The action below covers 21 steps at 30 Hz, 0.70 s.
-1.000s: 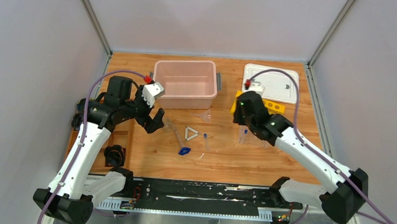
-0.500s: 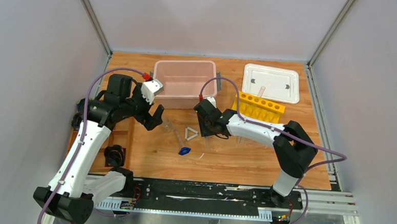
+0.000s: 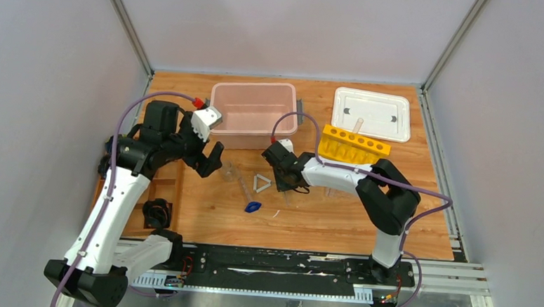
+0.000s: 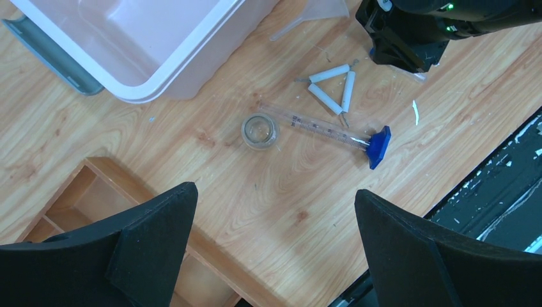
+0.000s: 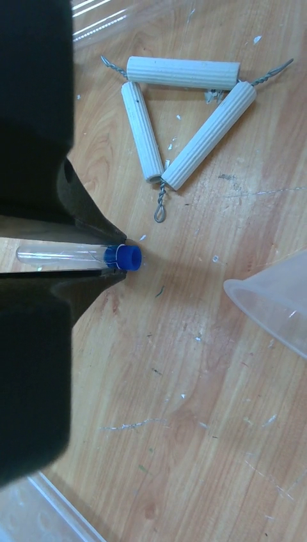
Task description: Organize the chemistry lab equipment
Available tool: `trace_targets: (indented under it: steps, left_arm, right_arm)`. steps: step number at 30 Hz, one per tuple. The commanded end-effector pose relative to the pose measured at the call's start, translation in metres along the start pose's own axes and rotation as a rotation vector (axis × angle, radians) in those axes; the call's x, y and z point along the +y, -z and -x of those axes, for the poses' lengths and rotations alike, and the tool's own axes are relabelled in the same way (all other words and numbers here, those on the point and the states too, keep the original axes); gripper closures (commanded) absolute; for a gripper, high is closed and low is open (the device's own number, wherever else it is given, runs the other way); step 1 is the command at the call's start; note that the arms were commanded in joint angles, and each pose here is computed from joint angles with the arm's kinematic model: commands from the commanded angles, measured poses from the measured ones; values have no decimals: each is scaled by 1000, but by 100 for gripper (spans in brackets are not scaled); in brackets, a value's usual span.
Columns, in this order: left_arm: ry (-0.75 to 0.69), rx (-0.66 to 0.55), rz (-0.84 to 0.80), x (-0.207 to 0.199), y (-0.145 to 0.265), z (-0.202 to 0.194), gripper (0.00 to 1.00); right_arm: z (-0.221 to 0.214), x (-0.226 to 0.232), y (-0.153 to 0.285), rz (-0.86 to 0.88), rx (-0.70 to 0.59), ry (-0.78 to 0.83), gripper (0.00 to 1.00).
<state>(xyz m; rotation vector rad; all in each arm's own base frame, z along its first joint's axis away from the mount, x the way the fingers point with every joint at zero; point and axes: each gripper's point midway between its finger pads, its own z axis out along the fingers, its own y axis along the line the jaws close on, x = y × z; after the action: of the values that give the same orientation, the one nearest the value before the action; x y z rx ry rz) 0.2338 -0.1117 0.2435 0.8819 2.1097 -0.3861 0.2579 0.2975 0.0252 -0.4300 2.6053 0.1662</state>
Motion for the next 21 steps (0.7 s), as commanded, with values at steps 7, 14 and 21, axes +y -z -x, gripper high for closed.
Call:
trace_targets:
  steps: [7,14,21]
  left_arm:
    - [9,-78,5,0,13,30,0]
    - [25,-121,-46,-11,18,42,0]
    - [68,-175,-171,-35,24,54,3]
  right_arm:
    - [31,8,47,50,-108,-59,100]
    - [88,27,149,227,-356,-124,100]
    - [146,61,255,448,-731,-199,100]
